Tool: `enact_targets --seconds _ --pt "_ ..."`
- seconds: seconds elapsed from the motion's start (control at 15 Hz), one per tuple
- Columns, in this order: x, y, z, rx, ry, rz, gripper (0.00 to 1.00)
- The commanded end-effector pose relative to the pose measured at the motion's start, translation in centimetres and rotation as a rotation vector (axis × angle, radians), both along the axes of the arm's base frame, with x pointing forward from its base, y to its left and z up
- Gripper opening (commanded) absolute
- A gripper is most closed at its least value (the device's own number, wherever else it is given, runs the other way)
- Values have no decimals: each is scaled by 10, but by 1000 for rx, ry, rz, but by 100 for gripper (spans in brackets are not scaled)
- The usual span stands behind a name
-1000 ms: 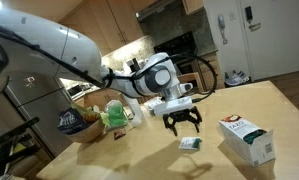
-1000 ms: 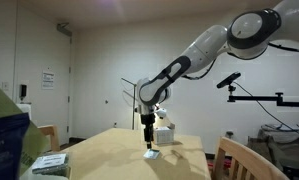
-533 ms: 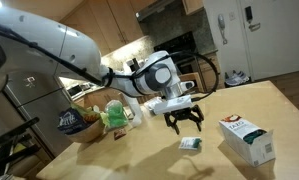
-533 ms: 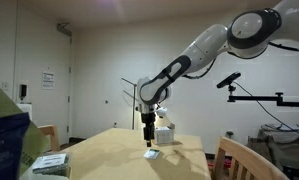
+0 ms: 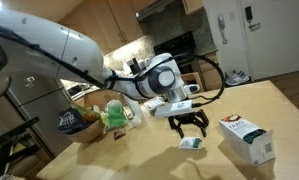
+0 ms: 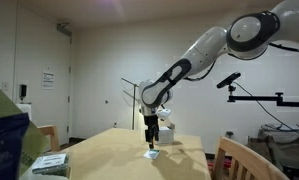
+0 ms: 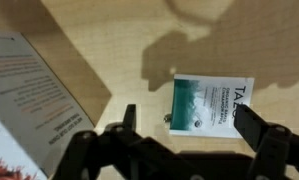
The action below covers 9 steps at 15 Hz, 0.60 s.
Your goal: Take the white object from the table and place it in the box on the table
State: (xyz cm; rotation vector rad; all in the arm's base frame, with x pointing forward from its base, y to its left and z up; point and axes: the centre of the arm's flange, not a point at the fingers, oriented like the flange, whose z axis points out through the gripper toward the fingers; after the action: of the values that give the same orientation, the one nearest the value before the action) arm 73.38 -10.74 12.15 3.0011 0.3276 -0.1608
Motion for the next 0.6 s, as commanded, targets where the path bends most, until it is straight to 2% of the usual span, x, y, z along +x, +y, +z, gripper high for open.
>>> enact_targets --seconds 0.0,0.53 --pt "3 0 -7 -8 19 -48 100" --pt "10 2 -20 9 23 -72 100"
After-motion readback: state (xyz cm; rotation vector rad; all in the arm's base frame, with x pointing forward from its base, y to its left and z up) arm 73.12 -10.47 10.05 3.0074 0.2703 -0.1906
